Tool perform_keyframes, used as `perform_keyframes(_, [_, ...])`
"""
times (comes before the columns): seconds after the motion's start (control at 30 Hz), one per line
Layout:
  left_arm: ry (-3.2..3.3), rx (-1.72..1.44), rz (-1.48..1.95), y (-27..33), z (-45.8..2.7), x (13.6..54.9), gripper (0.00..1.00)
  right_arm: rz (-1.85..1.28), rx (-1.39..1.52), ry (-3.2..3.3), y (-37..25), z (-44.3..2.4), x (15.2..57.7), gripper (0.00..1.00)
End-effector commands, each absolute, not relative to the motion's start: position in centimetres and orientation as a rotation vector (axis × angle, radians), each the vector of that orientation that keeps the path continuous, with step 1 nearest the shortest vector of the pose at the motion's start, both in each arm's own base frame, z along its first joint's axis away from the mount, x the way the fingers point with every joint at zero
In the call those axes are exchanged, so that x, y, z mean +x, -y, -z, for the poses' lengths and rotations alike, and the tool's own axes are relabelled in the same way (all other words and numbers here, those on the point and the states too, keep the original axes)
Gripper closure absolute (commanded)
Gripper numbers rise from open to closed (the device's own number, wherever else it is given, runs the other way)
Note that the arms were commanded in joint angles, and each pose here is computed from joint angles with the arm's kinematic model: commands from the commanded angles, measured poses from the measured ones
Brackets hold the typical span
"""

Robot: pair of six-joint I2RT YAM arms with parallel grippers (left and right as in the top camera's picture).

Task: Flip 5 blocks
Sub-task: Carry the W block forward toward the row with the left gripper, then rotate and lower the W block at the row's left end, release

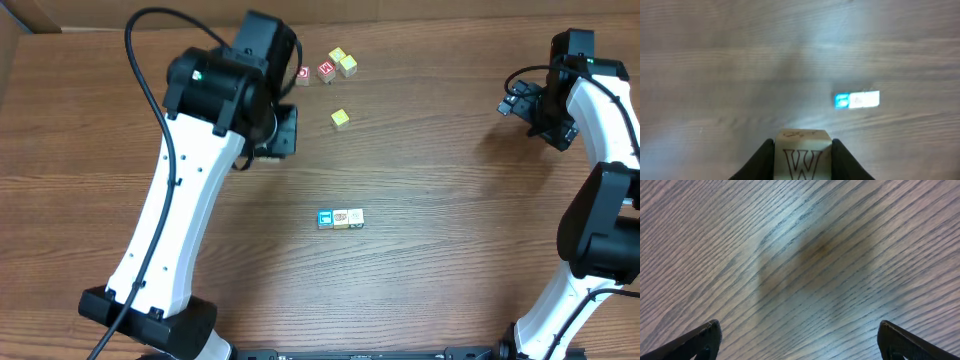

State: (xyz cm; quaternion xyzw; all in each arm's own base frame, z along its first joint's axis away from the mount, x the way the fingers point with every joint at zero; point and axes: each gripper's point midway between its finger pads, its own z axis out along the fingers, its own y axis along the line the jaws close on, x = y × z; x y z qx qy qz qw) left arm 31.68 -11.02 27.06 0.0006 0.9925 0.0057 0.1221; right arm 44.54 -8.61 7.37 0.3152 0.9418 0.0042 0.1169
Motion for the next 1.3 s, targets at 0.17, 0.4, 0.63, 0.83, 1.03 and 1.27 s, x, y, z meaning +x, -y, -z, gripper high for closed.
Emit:
perform_keyframes(0.17, [-3.015,-0.250,-0.174,10.1,-22.1,30.1,0.74,-0.013,0.899,-2.702,8.9,-9.7,45.2,0.00])
perform_keyframes(0.4, [-3.133,-0.266,-0.043,12.6,-14.6,29.2,0.75,-0.013,0.899,-2.702,8.9,-9.7,45.2,0.00])
perform_keyframes(0.63, [-3.163,-0.300,0.003,13.2,-8.1,28.2,0.74,-0.013,0.899,-2.702,8.9,-9.7,45.2,0.00])
perform_keyframes(0.83, [-3.142,-0.334,0.018,13.3,-4.5,27.6,0.73,-0.013,0.899,-2.702,8.9,-9.7,45.2,0.00])
perform_keyframes(1.03, [-3.119,-0.290,0.045,14.3,-3.2,27.5,0.73,-0.013,0.899,-2.702,8.9,-9.7,45.2,0.00])
perform_keyframes(1.27, [-3.077,-0.248,-0.042,13.9,-3.2,27.9,0.69,-0.013,0.899,-2.702,8.9,-9.7,45.2,0.00])
